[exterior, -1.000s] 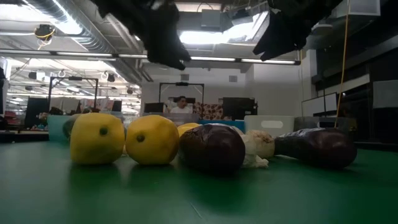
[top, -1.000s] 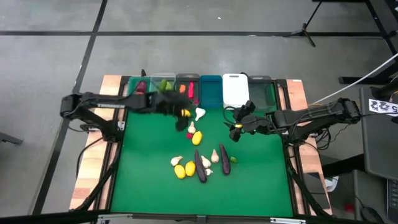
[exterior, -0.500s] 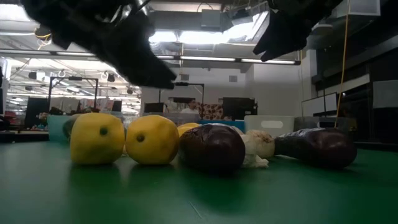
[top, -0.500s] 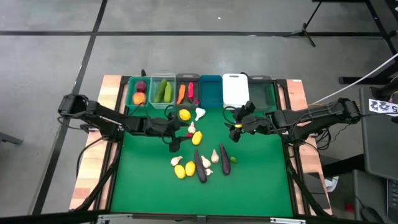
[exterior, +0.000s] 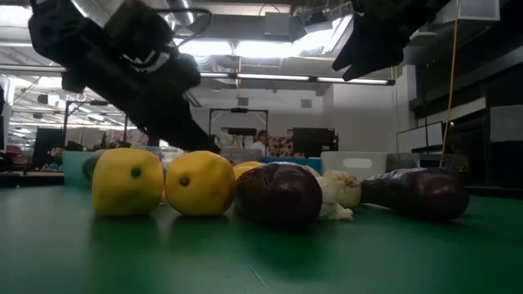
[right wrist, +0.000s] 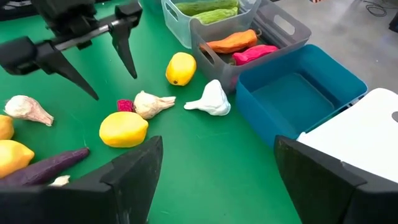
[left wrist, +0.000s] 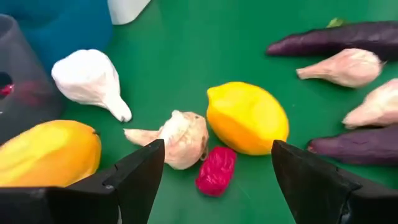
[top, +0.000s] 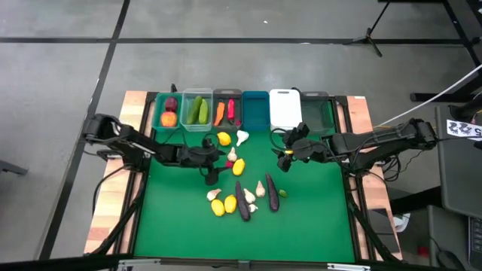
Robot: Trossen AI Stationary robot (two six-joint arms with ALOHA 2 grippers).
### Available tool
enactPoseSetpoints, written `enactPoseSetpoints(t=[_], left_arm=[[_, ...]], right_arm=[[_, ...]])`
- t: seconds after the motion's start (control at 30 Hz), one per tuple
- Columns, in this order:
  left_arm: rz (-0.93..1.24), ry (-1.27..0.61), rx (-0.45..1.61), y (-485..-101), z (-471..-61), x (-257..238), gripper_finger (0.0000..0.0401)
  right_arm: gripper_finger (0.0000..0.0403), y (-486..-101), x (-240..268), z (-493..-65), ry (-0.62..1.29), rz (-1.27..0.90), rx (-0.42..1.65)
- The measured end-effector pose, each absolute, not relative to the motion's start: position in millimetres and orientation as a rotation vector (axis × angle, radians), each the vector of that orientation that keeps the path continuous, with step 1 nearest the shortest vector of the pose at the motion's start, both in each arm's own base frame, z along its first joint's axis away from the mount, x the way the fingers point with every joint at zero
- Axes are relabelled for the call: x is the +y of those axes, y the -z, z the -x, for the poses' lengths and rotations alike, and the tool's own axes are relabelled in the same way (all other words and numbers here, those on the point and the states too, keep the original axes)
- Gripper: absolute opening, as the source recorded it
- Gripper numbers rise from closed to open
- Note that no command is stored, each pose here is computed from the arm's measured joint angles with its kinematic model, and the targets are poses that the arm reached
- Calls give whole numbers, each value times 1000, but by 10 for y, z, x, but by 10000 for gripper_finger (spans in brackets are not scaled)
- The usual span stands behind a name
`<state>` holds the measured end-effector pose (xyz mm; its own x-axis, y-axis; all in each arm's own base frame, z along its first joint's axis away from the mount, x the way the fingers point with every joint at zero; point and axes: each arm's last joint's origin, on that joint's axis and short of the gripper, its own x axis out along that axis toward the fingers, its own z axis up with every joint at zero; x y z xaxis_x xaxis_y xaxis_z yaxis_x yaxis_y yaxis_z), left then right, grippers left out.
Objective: Sort produce into baskets
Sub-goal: Put the red chili pepper into the left black bin
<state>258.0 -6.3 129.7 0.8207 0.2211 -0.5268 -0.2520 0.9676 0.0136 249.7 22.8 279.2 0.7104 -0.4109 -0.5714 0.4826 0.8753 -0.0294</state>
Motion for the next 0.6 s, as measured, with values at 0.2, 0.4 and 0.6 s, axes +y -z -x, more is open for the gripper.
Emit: enactPoseSetpoints(t=[0.2, 0.4, 0.6], left_arm=[[58, -253, 555, -1159, -2640, -62, 292], [80, -251, 603, -1006, -2654, -65, 292], [105, -254, 617, -955, -2656, -67, 288]], right_arm=[[305, -2792, 228, -2496, 497, -125, 604], [305, -2791, 227, -2496, 497, -125, 604], [305, -2791, 227, -2496, 497, -125, 605]])
